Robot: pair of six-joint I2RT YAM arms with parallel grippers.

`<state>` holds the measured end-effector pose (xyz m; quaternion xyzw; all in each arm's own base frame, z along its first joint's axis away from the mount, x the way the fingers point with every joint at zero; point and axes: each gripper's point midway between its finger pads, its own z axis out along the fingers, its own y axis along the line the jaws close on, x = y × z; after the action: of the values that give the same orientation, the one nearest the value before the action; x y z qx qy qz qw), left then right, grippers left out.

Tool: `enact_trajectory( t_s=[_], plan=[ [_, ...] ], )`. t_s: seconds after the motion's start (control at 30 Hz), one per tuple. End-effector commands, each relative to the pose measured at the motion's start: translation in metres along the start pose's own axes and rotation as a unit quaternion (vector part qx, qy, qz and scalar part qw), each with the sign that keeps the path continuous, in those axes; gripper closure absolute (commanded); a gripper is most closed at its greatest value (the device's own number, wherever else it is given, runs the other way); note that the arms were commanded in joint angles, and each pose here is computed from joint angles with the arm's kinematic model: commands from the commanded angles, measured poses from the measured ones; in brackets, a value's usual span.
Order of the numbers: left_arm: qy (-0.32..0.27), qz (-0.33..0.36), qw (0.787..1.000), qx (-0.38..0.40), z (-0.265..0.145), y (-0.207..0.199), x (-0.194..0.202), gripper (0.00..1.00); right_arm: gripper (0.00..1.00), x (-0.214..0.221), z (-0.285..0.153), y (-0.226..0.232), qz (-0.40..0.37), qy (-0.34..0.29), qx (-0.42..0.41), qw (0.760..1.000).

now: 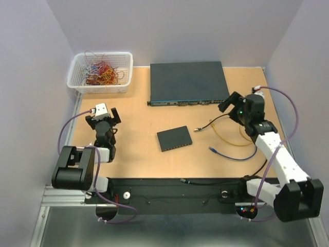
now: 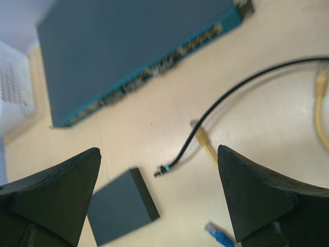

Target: Insert the plug into the switch port

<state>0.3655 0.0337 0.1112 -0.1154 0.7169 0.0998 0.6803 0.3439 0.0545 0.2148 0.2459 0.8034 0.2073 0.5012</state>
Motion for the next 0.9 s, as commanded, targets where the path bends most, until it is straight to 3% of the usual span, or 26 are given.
enact_trajectory(
  t_s=[0.0, 0.03, 0.17, 0.2, 0.23, 0.37, 0.5, 0.87],
  plan=[
    [-0.123, -0.064, 0.990, -0.039, 0.008, 0.000, -0.107, 0.02, 0.00, 0.054, 0.005, -0.001, -0.070, 0.096, 0.050, 0.992],
    [-0.088, -0.057, 0.993, -0.046, 0.009, -0.001, -0.099, 0.01, 0.00, 0.065, 0.009, -0.002, -0.086, 0.114, 0.059, 0.988],
    [-0.096, -0.178, 0.979, 0.028, 0.003, -0.032, -0.142, 0.01, 0.00, 0.084, 0.016, 0.008, -0.116, 0.152, 0.049, 0.980],
    [-0.086, -0.271, 0.958, 0.031, 0.002, -0.037, -0.143, 0.01, 0.00, 0.090, 0.020, 0.005, -0.118, 0.163, 0.054, 0.978],
    [-0.060, -0.288, 0.955, 0.027, 0.003, -0.038, -0.135, 0.01, 0.01, 0.091, 0.023, 0.006, -0.122, 0.166, 0.054, 0.977],
    [-0.018, -0.253, 0.953, 0.164, -0.006, -0.088, -0.139, 0.02, 0.05, 0.105, 0.036, 0.001, -0.121, 0.195, 0.065, 0.971],
    [0.018, -0.258, 0.947, 0.191, -0.017, -0.104, -0.133, 0.08, 0.11, 0.131, 0.050, -0.008, -0.111, 0.234, 0.073, 0.963],
    [0.065, -0.230, 0.941, 0.241, -0.062, -0.150, -0.119, 0.12, 0.22, 0.162, 0.078, -0.016, -0.103, 0.259, 0.080, 0.957]
  ],
)
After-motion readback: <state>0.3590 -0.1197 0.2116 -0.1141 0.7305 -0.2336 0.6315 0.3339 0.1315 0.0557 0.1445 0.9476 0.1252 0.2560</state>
